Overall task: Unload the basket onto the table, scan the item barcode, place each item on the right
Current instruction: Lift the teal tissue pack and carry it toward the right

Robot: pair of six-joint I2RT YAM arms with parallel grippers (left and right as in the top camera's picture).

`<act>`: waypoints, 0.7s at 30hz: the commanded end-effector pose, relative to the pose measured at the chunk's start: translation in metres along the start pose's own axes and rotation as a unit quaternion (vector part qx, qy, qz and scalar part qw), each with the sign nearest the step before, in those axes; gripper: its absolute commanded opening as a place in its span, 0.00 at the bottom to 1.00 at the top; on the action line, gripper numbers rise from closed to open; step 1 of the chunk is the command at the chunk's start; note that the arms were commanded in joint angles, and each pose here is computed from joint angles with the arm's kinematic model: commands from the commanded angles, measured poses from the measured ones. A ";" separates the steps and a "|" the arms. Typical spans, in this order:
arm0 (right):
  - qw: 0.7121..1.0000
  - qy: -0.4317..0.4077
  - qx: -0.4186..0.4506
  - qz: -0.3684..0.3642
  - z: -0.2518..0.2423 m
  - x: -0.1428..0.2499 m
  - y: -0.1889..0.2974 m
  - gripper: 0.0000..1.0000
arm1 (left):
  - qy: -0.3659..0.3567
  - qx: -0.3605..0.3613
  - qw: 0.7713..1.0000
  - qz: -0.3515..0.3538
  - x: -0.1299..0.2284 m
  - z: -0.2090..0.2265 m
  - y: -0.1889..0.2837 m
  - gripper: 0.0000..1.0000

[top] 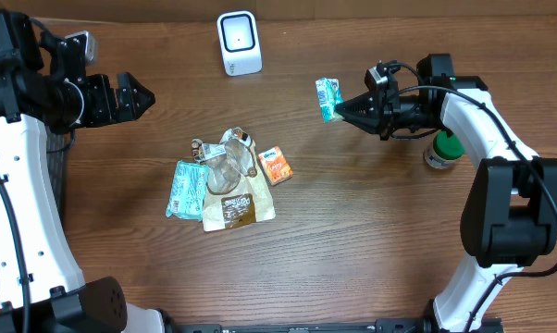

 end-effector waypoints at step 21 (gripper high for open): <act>0.999 0.035 -0.017 -0.005 0.014 -0.006 0.002 0.04 | -0.017 0.001 1.000 -0.006 0.001 -0.004 0.004 0.99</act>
Point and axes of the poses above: each gripper's point midway between its finger pads, its own y axis back along the fingers, its own z axis along the line the jaws close on, x = y × z, the point moved 7 cm from there along y, back along the fingers, and after that the axes turned 15 degrees about y, right-handed, at the moved point
